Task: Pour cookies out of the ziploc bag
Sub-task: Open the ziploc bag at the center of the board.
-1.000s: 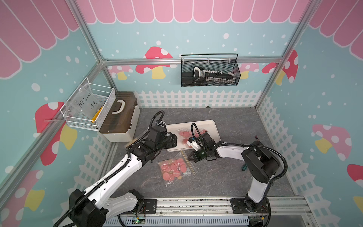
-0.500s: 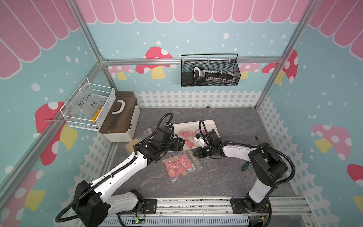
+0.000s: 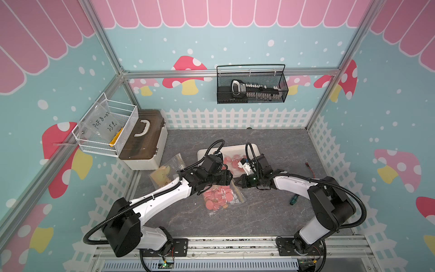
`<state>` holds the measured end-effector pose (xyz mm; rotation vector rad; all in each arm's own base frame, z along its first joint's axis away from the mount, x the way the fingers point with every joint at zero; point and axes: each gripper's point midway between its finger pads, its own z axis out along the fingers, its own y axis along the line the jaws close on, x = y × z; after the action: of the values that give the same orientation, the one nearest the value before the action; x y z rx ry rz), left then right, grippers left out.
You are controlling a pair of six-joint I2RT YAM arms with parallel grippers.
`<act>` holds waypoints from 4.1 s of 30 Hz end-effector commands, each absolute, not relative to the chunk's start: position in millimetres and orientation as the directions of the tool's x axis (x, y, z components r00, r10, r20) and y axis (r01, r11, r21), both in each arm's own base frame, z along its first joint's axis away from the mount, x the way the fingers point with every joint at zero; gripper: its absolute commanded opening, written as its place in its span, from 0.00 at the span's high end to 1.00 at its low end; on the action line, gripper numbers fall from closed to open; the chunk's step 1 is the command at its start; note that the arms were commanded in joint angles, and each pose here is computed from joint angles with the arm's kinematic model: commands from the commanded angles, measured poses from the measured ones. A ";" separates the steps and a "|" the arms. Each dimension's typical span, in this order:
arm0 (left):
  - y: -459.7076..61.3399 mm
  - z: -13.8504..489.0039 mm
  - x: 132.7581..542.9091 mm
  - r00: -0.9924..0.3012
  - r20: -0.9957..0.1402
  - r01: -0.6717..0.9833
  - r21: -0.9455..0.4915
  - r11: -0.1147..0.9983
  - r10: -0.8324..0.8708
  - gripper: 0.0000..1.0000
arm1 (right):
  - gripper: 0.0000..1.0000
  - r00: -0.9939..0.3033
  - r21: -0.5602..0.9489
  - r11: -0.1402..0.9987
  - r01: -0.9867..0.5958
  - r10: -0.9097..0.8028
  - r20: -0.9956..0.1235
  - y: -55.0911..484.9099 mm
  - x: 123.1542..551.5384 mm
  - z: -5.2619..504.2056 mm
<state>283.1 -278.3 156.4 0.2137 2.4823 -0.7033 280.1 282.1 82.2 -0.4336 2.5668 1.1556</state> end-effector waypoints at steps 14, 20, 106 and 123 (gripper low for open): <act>-311.8 138.9 276.3 -0.914 -0.361 0.070 -0.591 0.803 -0.186 0.56 | 1.00 -0.921 0.667 0.655 -0.355 -0.123 -0.369 275.2 278.9 84.1; -311.9 124.3 279.5 -0.911 -0.345 0.023 -0.591 0.807 -0.226 0.60 | 1.00 -0.918 0.666 0.652 -0.361 -0.122 -0.378 276.0 278.8 87.9; -304.8 69.2 309.8 -0.881 -0.354 -0.094 -0.523 0.847 -0.316 0.95 | 1.00 -0.904 0.637 0.659 -0.401 -0.170 -0.393 279.5 271.7 83.5; -314.2 84.8 306.3 -0.889 -0.356 -0.037 -0.571 0.820 -0.288 1.00 | 0.84 -0.908 0.626 0.672 -0.396 -0.184 -0.377 281.2 274.8 75.2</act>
<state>301.5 -311.3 74.0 -0.2498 2.6103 -0.7502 274.0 277.5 75.8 -0.4412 2.6015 1.0782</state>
